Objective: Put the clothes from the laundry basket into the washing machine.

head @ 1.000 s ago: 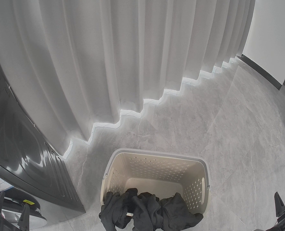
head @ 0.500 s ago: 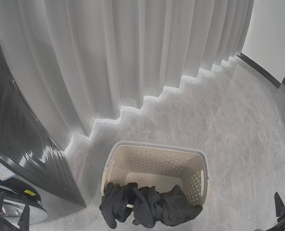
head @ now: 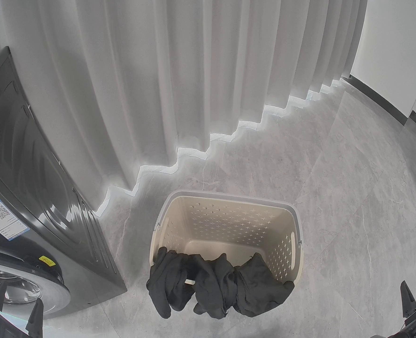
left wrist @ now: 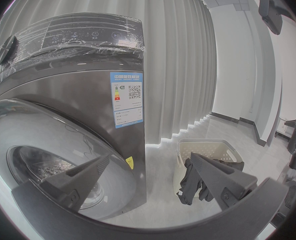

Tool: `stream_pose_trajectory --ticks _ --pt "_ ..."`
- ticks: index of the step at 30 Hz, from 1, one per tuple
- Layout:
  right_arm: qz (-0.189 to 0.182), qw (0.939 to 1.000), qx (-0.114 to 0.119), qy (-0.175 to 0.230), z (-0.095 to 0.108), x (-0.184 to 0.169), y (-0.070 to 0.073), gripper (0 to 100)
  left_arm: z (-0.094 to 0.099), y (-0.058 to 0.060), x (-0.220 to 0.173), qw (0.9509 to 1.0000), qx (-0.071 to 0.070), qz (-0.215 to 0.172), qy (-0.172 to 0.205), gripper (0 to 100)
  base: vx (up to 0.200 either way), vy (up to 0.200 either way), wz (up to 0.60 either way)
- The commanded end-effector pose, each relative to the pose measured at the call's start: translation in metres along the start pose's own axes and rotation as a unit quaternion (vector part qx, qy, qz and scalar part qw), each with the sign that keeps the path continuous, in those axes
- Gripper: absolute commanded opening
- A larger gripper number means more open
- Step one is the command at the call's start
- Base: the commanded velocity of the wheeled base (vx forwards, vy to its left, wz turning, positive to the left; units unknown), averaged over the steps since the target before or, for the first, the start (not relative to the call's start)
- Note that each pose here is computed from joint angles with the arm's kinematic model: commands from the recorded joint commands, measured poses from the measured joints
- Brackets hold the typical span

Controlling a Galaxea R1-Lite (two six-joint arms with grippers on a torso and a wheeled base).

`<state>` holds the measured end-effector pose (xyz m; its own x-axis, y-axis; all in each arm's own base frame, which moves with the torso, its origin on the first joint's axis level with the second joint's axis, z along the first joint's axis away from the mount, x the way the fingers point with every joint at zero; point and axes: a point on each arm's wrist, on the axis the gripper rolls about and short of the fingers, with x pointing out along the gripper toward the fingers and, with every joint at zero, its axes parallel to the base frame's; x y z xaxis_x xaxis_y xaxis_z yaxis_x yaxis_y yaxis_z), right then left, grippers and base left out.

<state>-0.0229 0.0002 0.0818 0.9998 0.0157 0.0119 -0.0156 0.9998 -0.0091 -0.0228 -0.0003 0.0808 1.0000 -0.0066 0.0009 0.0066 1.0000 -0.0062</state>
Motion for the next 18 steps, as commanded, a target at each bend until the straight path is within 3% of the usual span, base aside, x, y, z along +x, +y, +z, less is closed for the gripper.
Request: stream_pose_trajectory --ticks 1,7,11,18 --pt "0.001 1.0 0.0 0.007 -0.005 0.001 0.0 100 -0.0053 0.0 0.0 1.0 -0.001 0.0 0.0 100 -0.2 0.0 0.0" --pt "0.001 1.0 0.0 0.007 -0.005 0.001 0.0 100 -0.0053 0.0 0.0 1.0 0.002 0.0 0.0 100 -0.2 0.0 0.0" --pt "-0.004 1.0 0.001 0.008 -0.0049 0.0011 -0.0001 100 -0.0053 0.0 0.0 1.0 0.002 0.0 0.0 100 0.0 0.0 0.0" --pt "-0.005 1.0 0.001 0.008 -0.0049 0.0011 -0.0001 100 -0.0053 0.0001 0.0 1.0 0.003 0.001 0.0 100 0.0 0.0 0.6"
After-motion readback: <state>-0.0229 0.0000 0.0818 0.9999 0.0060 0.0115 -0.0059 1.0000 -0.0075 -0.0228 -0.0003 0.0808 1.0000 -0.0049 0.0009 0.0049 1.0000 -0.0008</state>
